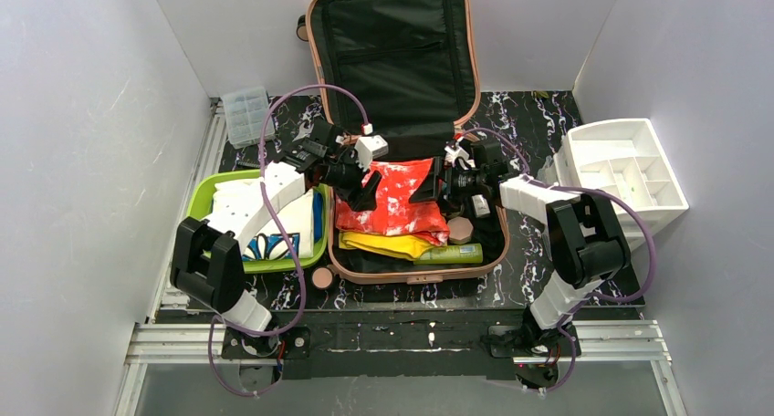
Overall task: Open, take out, and arrange the luggage
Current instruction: Pick up the clothes from the opened luggage.
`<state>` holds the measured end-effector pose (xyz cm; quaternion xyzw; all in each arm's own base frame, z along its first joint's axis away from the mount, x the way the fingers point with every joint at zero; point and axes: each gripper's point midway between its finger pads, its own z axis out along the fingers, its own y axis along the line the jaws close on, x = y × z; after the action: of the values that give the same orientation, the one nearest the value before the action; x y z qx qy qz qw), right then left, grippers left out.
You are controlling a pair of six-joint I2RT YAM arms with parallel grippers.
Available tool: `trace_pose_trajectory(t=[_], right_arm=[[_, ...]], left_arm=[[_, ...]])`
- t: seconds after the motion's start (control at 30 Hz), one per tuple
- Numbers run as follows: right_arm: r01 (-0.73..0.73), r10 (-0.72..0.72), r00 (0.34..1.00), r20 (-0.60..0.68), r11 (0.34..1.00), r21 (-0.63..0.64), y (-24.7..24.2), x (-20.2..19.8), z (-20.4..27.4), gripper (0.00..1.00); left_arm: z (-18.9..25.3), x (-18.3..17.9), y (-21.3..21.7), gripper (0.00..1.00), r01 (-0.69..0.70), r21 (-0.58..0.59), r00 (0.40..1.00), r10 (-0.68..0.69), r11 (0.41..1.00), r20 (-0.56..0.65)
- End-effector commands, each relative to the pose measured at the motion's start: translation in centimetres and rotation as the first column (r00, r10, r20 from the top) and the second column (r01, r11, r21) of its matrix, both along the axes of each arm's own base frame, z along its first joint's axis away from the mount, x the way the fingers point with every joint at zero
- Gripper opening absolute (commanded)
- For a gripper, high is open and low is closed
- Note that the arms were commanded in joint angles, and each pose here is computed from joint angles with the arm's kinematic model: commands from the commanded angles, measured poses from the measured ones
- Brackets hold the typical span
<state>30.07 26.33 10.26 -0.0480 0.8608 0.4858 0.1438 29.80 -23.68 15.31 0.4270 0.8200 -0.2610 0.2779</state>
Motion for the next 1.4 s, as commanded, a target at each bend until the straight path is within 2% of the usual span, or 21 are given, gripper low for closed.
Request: trace_pose_trajectory(t=[0.0,0.07,0.2,0.33,0.43,0.53,0.57,0.63,0.67,0.73,0.83,1.0,1.2,1.37], right_arm=[[0.052,-0.052,0.999,0.008,0.996,-0.078,-1.4,1.3,-4.0,0.99],[0.034,-0.031,0.999,0.027,0.995,-0.092,-1.4,1.8,-4.1,0.99],[0.069,-0.068,0.997,0.041,0.997,-0.018,-0.7,2.1,-2.7,0.98],[0.111,-0.111,0.994,-0.007,0.994,-0.012,-1.0,1.3,-3.3,0.98],[0.077,-0.077,0.997,-0.005,0.996,0.034,-0.2,0.1,-3.2,0.98],[0.042,-0.040,0.999,0.029,0.998,-0.050,-0.3,-0.1,-3.8,0.97],[0.049,-0.047,0.998,0.031,0.997,-0.065,-0.3,0.1,-3.8,0.93],[0.073,-0.072,0.997,0.019,0.995,-0.064,-0.2,0.5,-3.6,0.74],[0.092,-0.092,0.996,0.009,0.992,-0.089,-0.4,0.8,-3.8,0.70],[0.125,-0.124,0.992,0.017,0.981,-0.147,-0.8,1.9,-3.7,0.68],[0.132,-0.132,0.991,0.012,0.971,-0.201,-1.4,2.3,-3.7,0.50],[0.085,-0.072,0.994,0.083,0.982,-0.169,-0.5,3.6,-1.1,0.01],[0.040,-0.007,0.964,0.268,0.992,-0.117,1.0,5.1,5.8,0.01],[0.020,0.015,0.943,0.332,0.994,-0.103,1.7,5.2,8.0,0.01]], left_arm=[[0.7,-0.1,-1.1,0.65,0.014,-0.028,1.000,-0.014,1.000,-0.007],[0.6,-0.1,-1.6,0.65,0.017,-0.030,1.000,-0.017,0.999,-0.002],[0.6,-0.3,-2.9,0.65,0.034,-0.029,0.999,-0.034,0.999,-0.001],[0.6,-0.2,-3.6,0.65,0.040,-0.026,0.999,-0.039,0.999,0.005],[0.9,0.0,-3.8,0.65,0.035,-0.029,0.999,-0.035,0.999,0.010],[1.1,0.1,-3.6,0.65,0.028,-0.020,0.999,-0.028,0.999,0.019],[1.2,0.0,-3.4,0.65,0.027,-0.016,0.999,-0.026,1.000,0.024],[1.3,-0.1,-3.1,0.65,0.026,-0.005,0.999,-0.026,1.000,0.033],[1.3,-0.2,-3.0,0.65,0.025,-0.001,0.999,-0.025,1.000,0.035],[1.4,-0.4,-2.7,0.65,0.023,0.007,0.999,-0.024,1.000,0.037],[1.4,-0.7,-2.2,0.65,0.019,0.022,0.999,-0.020,1.000,0.040],[1.3,-0.5,-0.8,0.65,-0.027,0.072,0.998,0.022,0.997,0.067],[1.8,0.6,1.5,0.69,-0.130,0.104,0.987,0.119,0.986,0.105],[1.7,1.9,3.7,0.75,-0.242,0.102,0.968,0.233,0.965,0.093]])
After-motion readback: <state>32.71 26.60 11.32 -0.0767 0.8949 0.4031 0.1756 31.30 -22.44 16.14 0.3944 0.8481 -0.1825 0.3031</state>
